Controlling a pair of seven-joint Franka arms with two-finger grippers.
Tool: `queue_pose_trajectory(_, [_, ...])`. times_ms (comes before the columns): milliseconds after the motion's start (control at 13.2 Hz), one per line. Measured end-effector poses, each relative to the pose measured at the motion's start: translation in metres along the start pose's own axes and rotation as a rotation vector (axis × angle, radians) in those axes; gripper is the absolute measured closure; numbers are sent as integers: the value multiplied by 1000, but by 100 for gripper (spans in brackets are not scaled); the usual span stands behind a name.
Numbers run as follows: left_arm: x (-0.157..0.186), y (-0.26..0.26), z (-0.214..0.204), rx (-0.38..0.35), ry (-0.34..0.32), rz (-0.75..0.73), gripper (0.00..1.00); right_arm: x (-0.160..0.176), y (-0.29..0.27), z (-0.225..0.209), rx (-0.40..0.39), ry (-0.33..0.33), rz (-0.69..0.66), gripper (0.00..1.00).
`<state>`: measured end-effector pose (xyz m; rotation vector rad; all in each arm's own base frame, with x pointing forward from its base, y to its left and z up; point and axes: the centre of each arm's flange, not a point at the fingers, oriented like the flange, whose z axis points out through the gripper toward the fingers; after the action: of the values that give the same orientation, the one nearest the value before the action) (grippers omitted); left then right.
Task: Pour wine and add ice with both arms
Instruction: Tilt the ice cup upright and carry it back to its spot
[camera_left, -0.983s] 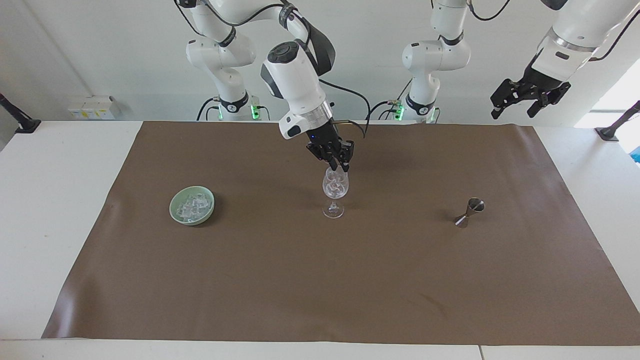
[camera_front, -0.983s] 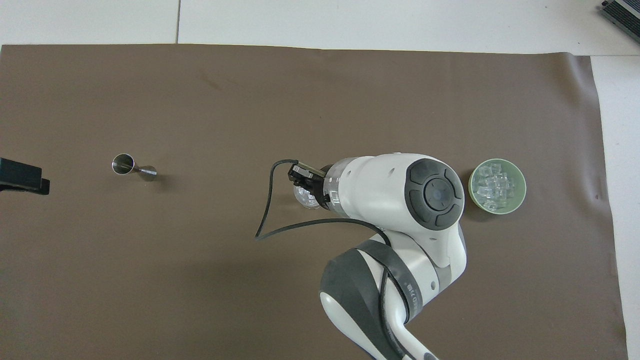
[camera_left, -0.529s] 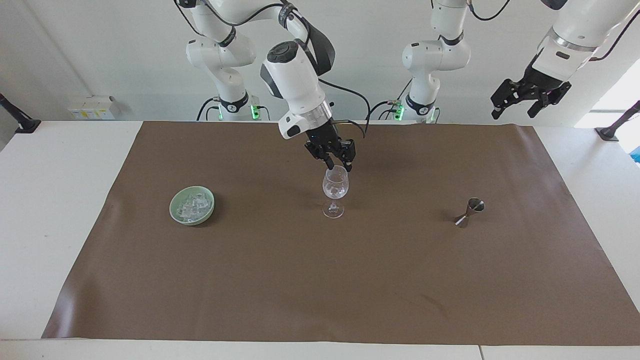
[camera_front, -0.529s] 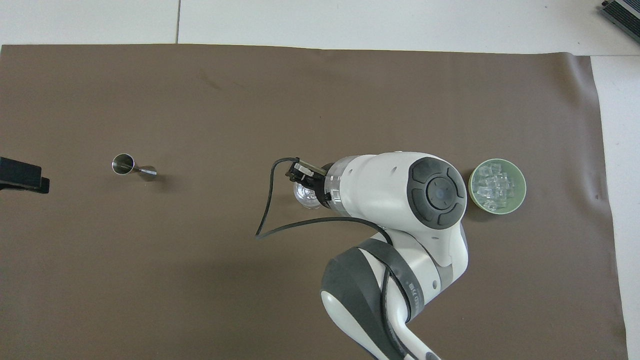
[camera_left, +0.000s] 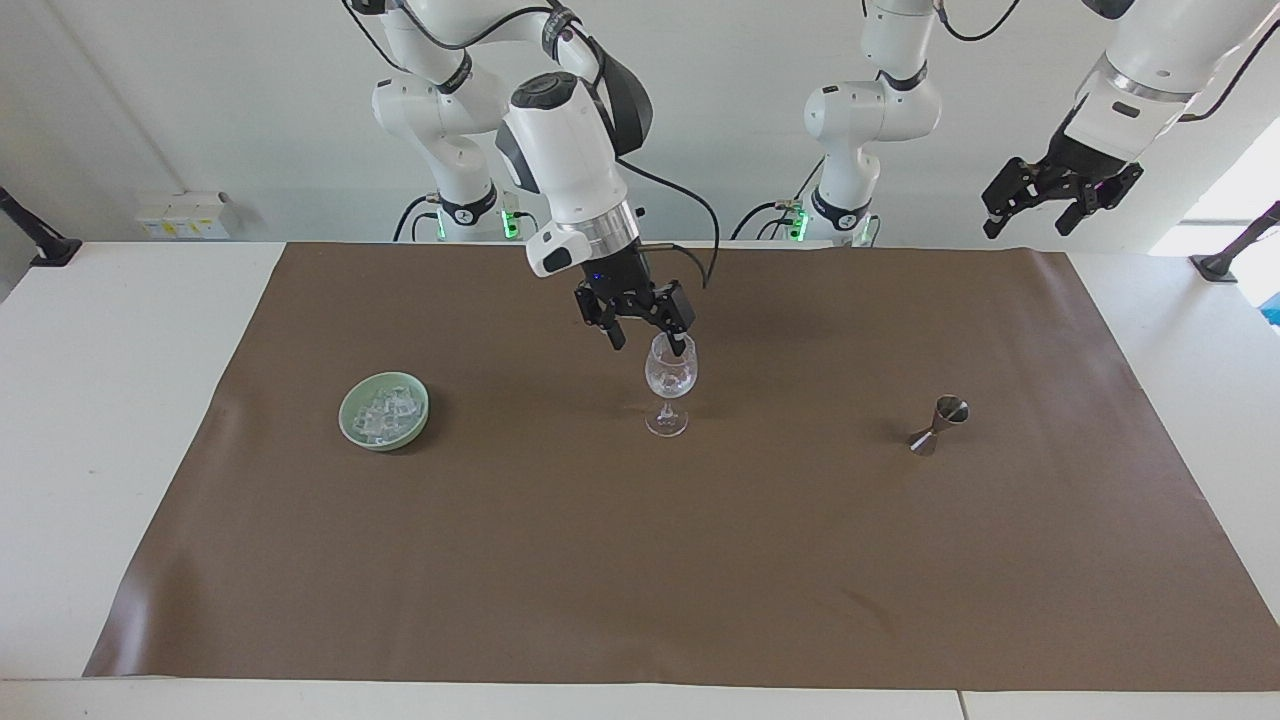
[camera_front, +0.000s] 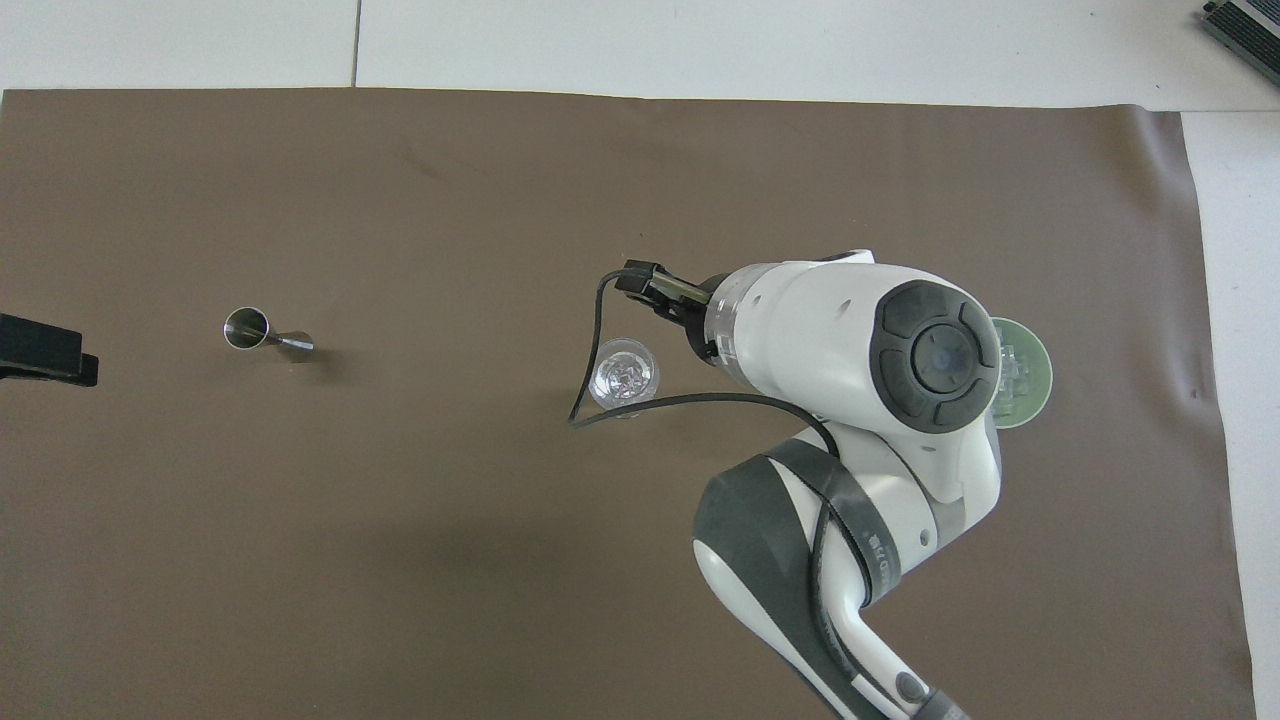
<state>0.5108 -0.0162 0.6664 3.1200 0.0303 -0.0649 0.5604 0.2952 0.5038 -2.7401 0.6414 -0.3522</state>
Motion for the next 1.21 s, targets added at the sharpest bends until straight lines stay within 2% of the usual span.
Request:
queue_pose_trajectory(227, [0,0,0,0,1,0,0,40,34,-4,-82,60,-47,0])
queue_pose_trajectory(529, [1,0,-2,-1,14,3,0,81,83,-46,-180,63,-98,0])
queue_pose_trajectory(832, [1,2,-2,0,15,18,0,110,139,-89,-272,16,-162,0])
queue_pose_trajectory(1210, [1,3,-3,0,17,96,0,128,180,-127,-328,-57,-231,0])
